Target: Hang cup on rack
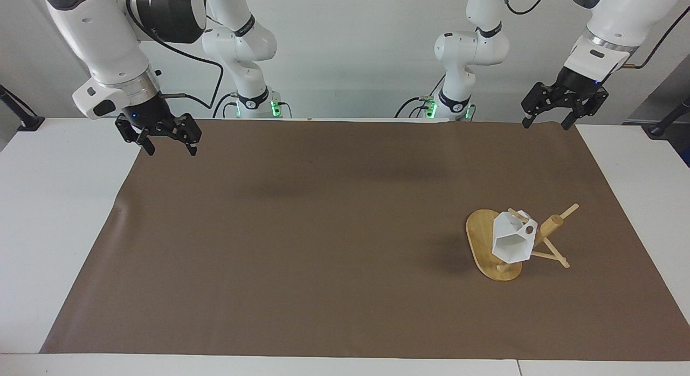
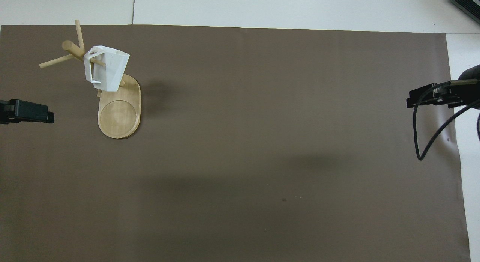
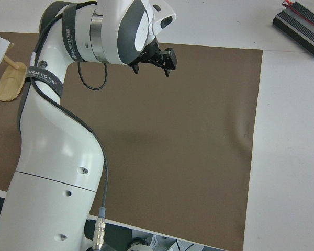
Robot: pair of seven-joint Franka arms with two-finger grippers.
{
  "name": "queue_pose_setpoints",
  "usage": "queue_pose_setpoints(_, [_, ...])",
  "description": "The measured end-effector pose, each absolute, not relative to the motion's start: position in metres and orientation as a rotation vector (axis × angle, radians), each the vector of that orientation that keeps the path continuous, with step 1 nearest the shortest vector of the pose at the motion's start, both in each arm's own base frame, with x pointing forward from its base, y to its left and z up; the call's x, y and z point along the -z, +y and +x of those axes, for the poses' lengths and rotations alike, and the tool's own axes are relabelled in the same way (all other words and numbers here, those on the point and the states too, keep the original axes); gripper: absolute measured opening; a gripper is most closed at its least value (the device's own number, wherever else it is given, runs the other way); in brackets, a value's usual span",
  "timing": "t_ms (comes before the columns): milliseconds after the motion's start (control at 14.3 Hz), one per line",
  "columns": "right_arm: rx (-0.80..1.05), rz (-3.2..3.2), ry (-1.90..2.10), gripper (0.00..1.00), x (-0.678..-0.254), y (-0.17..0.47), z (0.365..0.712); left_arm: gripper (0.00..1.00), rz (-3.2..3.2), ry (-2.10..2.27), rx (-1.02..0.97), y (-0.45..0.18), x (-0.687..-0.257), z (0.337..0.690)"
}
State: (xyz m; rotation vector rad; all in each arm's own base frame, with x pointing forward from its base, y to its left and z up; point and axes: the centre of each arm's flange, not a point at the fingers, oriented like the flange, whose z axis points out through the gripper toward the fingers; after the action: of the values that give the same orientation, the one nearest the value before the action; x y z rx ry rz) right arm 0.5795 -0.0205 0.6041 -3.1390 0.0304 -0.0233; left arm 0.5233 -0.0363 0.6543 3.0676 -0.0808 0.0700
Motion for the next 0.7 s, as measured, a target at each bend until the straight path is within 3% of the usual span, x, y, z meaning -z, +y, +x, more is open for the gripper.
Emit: queue_pose_setpoints(699, [0.023,-3.139,0.03,1.0,-0.6041,-0.0205,0.5795,1.0,3.081,-0.134,-0.016,-0.0327,-0.6528,0.5171])
